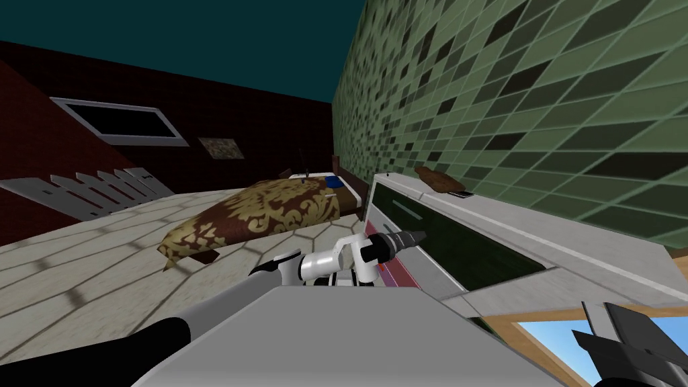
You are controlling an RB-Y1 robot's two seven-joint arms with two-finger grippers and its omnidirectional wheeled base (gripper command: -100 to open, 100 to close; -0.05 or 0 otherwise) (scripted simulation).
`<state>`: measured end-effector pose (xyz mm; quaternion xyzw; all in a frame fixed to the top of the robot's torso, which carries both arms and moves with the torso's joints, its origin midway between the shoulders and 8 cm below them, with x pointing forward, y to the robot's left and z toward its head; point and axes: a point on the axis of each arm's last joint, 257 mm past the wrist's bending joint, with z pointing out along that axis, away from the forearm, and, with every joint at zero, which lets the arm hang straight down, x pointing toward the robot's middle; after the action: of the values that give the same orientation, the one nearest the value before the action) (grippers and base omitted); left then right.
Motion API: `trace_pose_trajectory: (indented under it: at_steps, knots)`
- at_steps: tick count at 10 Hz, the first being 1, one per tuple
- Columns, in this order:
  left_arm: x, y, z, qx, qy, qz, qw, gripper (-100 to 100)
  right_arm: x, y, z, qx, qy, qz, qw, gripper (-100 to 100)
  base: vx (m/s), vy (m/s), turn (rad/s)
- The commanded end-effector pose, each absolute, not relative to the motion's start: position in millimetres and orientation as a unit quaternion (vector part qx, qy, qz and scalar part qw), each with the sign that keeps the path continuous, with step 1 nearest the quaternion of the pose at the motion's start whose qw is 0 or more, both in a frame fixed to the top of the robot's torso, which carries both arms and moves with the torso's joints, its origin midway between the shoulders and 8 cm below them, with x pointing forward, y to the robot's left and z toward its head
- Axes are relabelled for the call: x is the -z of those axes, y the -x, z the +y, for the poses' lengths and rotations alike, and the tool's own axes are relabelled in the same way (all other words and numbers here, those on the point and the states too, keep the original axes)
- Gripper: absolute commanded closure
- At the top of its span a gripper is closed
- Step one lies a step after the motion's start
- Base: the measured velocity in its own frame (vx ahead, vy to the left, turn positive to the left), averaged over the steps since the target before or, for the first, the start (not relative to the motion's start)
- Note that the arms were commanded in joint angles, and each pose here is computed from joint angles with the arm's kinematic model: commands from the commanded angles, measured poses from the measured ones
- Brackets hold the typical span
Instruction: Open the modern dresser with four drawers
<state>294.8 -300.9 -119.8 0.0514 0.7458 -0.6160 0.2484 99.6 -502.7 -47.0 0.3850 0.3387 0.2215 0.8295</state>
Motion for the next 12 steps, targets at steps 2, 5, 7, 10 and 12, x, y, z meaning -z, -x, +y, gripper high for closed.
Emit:
trace_pose_trajectory:
  at_steps: [2,5,7,10,12]
  knots:
    - [145,-348,-272,0.580,-0.027,0.763,0.283,-100,47,-100,-503,-0.221,-0.385,0.339,0.829,0,0.006,0.016,-0.106]
    - [154,-384,-253,0.560,-0.008,0.769,0.308,-100,47,-100,-503,-0.221,-0.385,0.339,0.829,0,0.002,0.024,-0.127]
    - [160,-421,-233,0.540,0.015,0.773,0.333,-100,47,-100,-503,-0.222,-0.385,0.339,0.829,0,0.012,0.030,-0.240]
    - [161,-456,-213,0.523,0.039,0.772,0.358,-100,47,-100,-503,-0.221,-0.385,0.339,0.829,0,0.006,0.032,-0.148]
    - [160,-479,-200,0.513,0.056,0.771,0.374,-100,47,-100,-503,-0.221,-0.385,0.339,0.829,0,0.006,0.031,-0.207]
